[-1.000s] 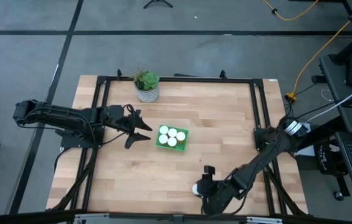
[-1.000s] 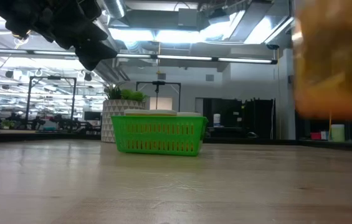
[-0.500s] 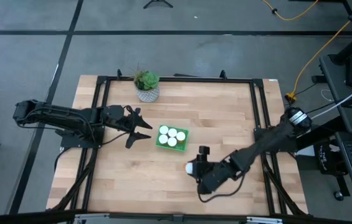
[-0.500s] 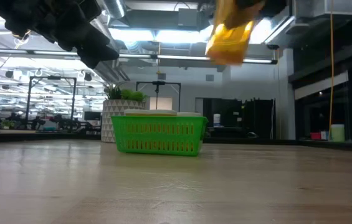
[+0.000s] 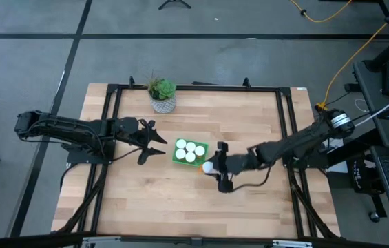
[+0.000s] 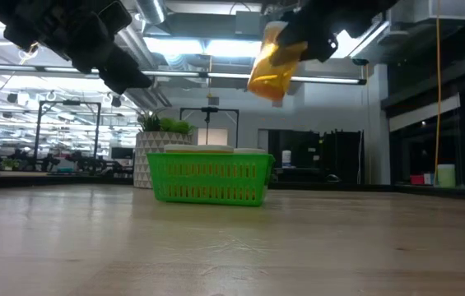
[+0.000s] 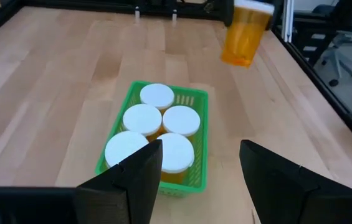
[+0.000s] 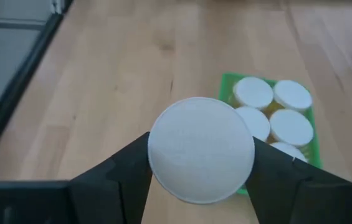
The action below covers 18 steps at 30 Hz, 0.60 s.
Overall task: Pick and place pill bottles into a basket
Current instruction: Put the orange medicine bottle into the green bin
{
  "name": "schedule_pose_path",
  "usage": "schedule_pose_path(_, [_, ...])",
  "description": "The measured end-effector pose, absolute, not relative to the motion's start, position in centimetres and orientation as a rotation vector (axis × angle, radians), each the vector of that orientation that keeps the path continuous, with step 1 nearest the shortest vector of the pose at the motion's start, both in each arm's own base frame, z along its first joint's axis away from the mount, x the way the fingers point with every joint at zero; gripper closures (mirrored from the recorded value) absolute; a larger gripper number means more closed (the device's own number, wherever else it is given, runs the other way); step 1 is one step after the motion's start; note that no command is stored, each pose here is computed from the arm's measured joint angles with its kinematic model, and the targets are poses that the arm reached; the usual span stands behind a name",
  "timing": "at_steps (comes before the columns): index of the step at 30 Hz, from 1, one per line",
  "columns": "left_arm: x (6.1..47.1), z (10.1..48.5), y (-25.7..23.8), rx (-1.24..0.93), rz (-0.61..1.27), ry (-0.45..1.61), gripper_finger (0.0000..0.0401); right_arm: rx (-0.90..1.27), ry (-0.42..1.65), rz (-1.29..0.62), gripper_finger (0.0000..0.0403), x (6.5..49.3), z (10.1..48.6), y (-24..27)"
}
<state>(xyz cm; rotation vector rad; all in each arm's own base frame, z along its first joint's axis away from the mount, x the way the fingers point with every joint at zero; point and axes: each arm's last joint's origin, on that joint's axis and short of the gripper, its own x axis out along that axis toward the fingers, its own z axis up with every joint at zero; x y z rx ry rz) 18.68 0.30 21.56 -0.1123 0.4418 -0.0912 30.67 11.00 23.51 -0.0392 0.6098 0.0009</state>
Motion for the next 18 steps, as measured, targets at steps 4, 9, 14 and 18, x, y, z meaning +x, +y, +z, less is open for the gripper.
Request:
schedule_pose_path(4, [18.7,21.5,0.3,-0.093,-0.096,0.446,0.0191,0.001,0.626,0.051,0.0185,31.1,23.8,8.6])
schedule_pose_path(9, [18.7,21.5,0.3,-0.064,-0.102,0.445,0.0191,0.023,0.672,0.033,0.0185,31.6,23.3,6.4])
schedule_pose_path(14, [18.7,21.5,0.3,-0.064,-0.102,0.447,0.0191,0.026,0.682,0.039,0.0185,32.3,22.6,5.6])
schedule_pose_path(18, [18.7,21.5,0.3,-0.042,-0.106,0.443,0.0191,0.028,0.712,0.052,0.0185,32.7,21.5,5.7])
